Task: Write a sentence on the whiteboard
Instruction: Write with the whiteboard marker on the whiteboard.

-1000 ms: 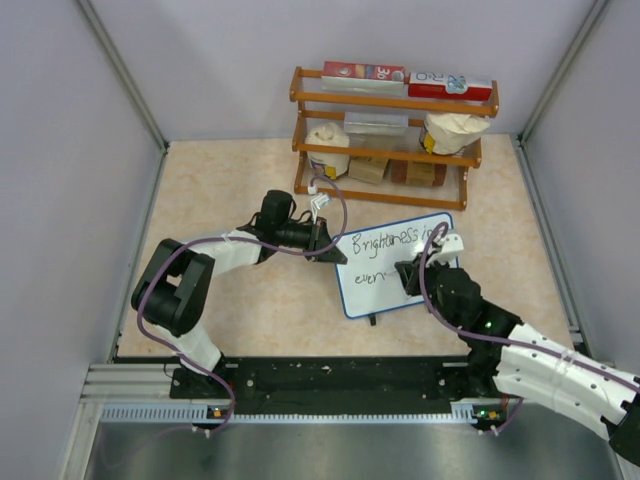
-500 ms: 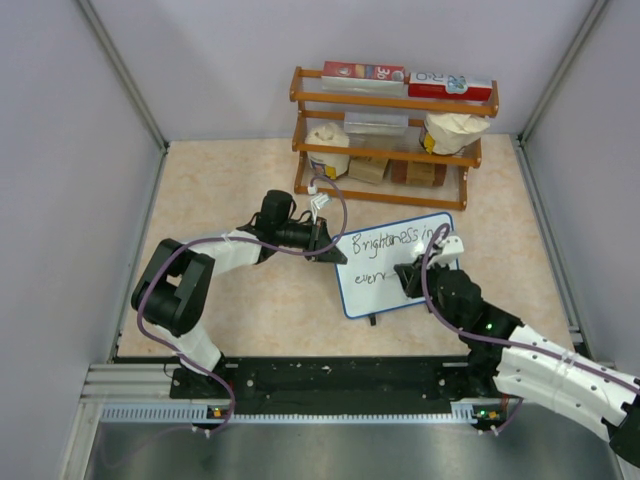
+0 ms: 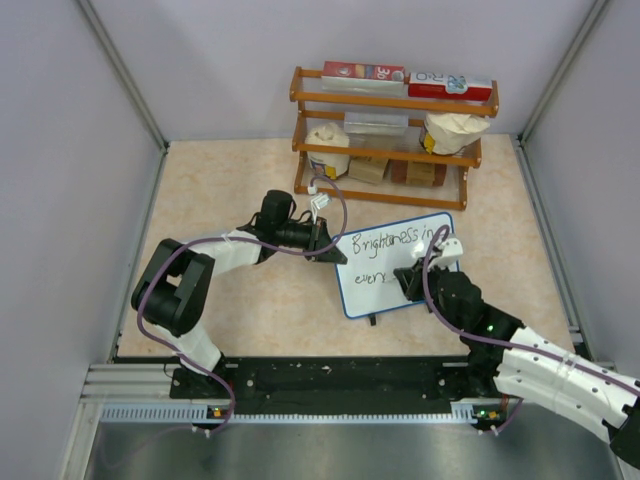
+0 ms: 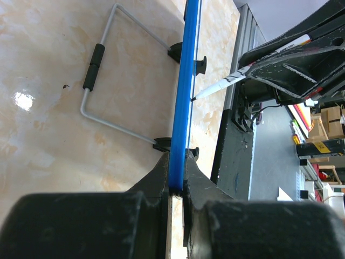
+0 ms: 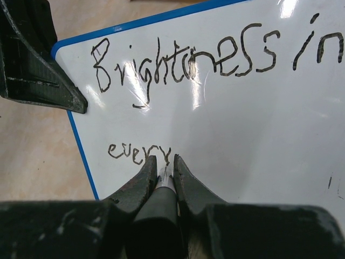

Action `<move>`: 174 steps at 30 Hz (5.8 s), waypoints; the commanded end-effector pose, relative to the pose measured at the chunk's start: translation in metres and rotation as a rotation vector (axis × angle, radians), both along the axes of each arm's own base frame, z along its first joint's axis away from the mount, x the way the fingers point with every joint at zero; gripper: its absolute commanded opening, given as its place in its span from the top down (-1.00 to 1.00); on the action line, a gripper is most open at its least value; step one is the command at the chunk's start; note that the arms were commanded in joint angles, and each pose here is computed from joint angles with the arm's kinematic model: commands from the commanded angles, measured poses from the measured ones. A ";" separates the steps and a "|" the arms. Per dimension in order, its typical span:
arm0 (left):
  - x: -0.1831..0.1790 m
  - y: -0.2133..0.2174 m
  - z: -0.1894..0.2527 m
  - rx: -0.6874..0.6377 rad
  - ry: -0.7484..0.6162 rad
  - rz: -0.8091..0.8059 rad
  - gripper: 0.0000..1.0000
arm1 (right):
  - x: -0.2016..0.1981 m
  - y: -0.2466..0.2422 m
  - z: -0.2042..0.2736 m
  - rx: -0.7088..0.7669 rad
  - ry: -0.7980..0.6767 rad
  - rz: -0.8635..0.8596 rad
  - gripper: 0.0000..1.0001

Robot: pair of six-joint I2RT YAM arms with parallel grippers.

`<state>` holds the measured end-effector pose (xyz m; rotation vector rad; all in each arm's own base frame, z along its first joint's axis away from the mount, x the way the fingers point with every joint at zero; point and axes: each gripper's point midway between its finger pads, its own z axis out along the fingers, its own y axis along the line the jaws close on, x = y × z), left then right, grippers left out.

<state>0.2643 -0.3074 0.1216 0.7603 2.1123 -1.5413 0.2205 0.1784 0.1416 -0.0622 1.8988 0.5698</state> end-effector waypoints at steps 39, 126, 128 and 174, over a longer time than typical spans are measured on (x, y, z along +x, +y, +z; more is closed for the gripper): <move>0.010 0.010 -0.041 0.151 -0.082 0.060 1.00 | 0.013 -0.018 0.068 0.155 -0.125 0.084 1.00; 0.009 0.009 -0.043 0.151 -0.074 0.054 1.00 | 0.021 -0.057 0.042 0.043 -0.066 -0.120 1.00; 0.009 0.009 -0.043 0.151 -0.074 0.054 1.00 | 0.022 -0.057 0.041 0.039 -0.064 -0.124 1.00; 0.009 0.009 -0.042 0.153 -0.078 0.056 1.00 | 0.025 -0.055 0.019 0.032 -0.018 -0.127 1.00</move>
